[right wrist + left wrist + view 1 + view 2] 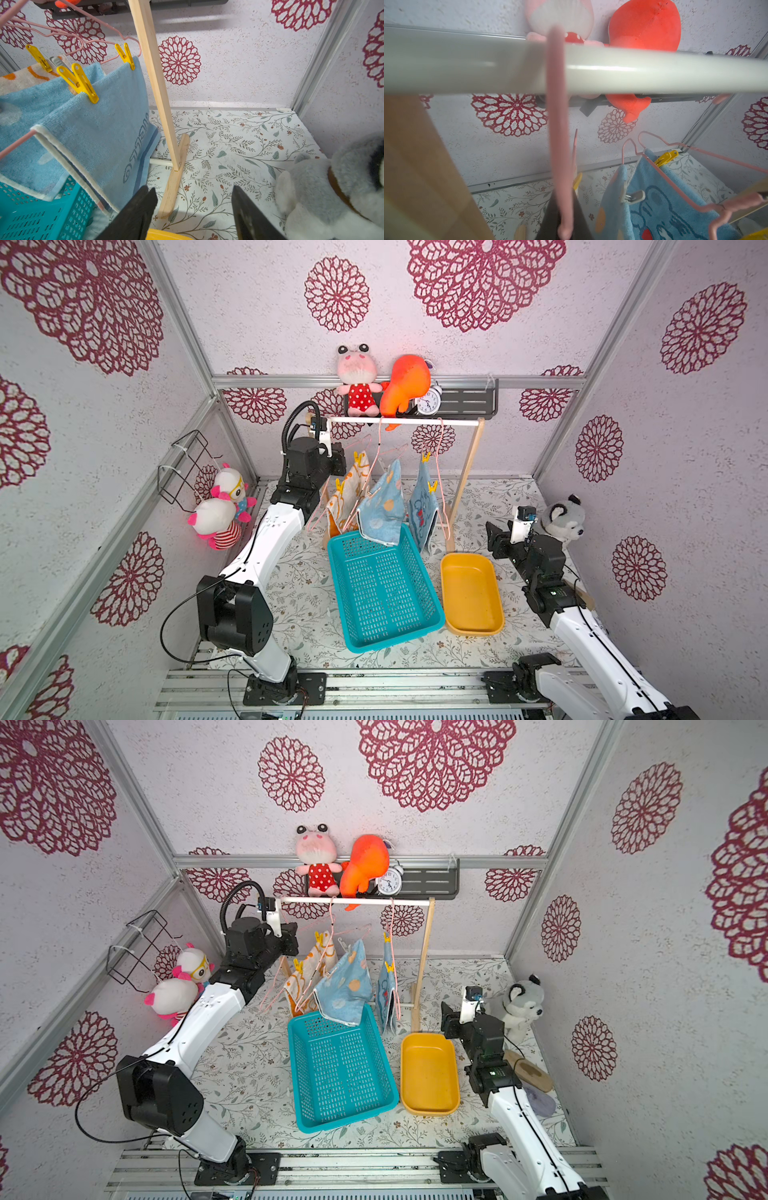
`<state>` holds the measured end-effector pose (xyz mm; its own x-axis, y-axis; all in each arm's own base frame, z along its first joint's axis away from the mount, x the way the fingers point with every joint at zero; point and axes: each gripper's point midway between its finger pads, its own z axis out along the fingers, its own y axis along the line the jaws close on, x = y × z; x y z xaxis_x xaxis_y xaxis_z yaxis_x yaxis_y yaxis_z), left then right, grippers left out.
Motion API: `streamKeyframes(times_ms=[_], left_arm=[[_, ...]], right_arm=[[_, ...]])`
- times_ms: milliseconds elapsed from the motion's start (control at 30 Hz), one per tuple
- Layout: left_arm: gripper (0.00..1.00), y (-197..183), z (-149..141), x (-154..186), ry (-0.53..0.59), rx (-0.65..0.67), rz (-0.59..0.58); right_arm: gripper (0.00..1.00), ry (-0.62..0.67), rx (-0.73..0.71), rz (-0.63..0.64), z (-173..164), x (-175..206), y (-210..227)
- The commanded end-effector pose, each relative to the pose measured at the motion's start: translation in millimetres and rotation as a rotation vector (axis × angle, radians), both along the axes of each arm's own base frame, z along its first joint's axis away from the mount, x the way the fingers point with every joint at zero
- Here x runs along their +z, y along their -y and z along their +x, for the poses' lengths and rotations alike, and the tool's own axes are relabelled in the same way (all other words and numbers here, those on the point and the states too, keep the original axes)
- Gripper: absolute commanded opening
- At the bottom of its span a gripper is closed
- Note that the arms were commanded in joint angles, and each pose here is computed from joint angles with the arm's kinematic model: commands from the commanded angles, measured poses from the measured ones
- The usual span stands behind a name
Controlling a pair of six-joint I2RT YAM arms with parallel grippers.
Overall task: Remove the clothespins securing towels to the hanger
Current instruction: Pick up the hanger from the clothesline.
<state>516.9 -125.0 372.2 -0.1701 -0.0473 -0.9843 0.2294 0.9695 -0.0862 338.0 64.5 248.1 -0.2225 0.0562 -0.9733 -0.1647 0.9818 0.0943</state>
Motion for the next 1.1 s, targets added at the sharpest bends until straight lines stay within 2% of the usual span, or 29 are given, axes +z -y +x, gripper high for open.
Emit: streamKeyframes(times_ms=[0,467,867,1067], left_arm=[[0.00,-3.5,-12.7,14.9,0.024,0.014,0.014],[0.00,-22.4,-65.8,81.8,0.091,0.050,0.035],[0.00,-43.3,-149.3,128.9,0.133,0.052,0.021],[0.00,-56.3,-193.2,144.2,0.121,0.064,0.017]], right_arm=[[0.64,0.054,-0.004,0.006,-1.8,21.7,0.1],[0.63,0.089,0.072,-0.031,-6.4,58.0,-20.1],[0.62,0.140,0.146,-0.117,-8.0,97.9,-41.1],[0.62,0.205,0.238,-0.129,-17.6,132.8,-62.2]])
